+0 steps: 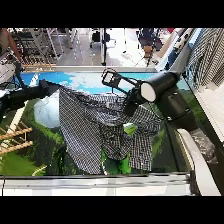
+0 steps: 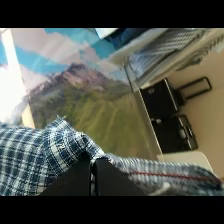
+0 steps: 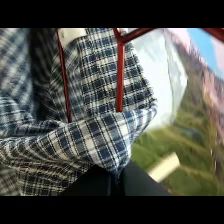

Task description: Fold the clothes and pants, and hang the long-sleeved shirts on hangers.

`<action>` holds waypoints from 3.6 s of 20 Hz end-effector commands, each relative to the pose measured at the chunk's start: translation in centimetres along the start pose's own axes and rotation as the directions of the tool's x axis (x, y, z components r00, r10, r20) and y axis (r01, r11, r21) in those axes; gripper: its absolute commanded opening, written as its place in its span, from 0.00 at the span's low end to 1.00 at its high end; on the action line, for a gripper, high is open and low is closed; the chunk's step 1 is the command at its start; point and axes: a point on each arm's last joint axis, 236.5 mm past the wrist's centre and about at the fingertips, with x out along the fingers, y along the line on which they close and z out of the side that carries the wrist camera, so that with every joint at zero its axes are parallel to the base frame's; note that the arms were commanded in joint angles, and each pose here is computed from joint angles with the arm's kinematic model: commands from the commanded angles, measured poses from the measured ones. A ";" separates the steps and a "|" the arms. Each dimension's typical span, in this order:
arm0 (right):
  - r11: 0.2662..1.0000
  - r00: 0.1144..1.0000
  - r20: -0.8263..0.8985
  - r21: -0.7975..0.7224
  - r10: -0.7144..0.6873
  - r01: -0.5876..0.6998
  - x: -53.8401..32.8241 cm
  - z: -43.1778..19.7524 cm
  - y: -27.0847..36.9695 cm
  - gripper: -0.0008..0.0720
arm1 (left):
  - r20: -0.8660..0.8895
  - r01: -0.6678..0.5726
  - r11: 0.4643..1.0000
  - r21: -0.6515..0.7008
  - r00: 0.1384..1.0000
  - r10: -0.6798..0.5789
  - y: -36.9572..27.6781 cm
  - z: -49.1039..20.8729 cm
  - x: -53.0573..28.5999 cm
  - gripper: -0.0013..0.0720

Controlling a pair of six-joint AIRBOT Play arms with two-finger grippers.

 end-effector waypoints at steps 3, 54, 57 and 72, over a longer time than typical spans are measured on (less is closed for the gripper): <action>0.996 0.978 -0.191 -0.063 -0.079 0.068 4.3 -3.5 -1.3 0.04 | -0.054 0.117 0.993 -0.003 0.992 -0.117 -3.6 -1.1 -1.1 0.04; -0.828 -0.202 -0.914 0.202 -0.351 0.523 -52.5 -58.4 -14.2 0.04 | -0.297 -0.139 0.727 0.673 0.849 0.437 -14.6 -13.6 -11.7 0.66; -0.845 -0.172 -0.927 0.212 -0.333 0.491 -52.2 -60.7 -13.4 0.04 | -0.297 -0.143 0.731 0.668 0.849 0.437 -14.6 -13.7 -11.7 0.66; -0.150 0.097 -0.157 0.986 -0.983 0.078 -50.4 -31.1 -20.4 0.94 | -0.237 -0.256 0.650 0.715 0.787 0.570 -11.4 -12.2 -13.2 0.66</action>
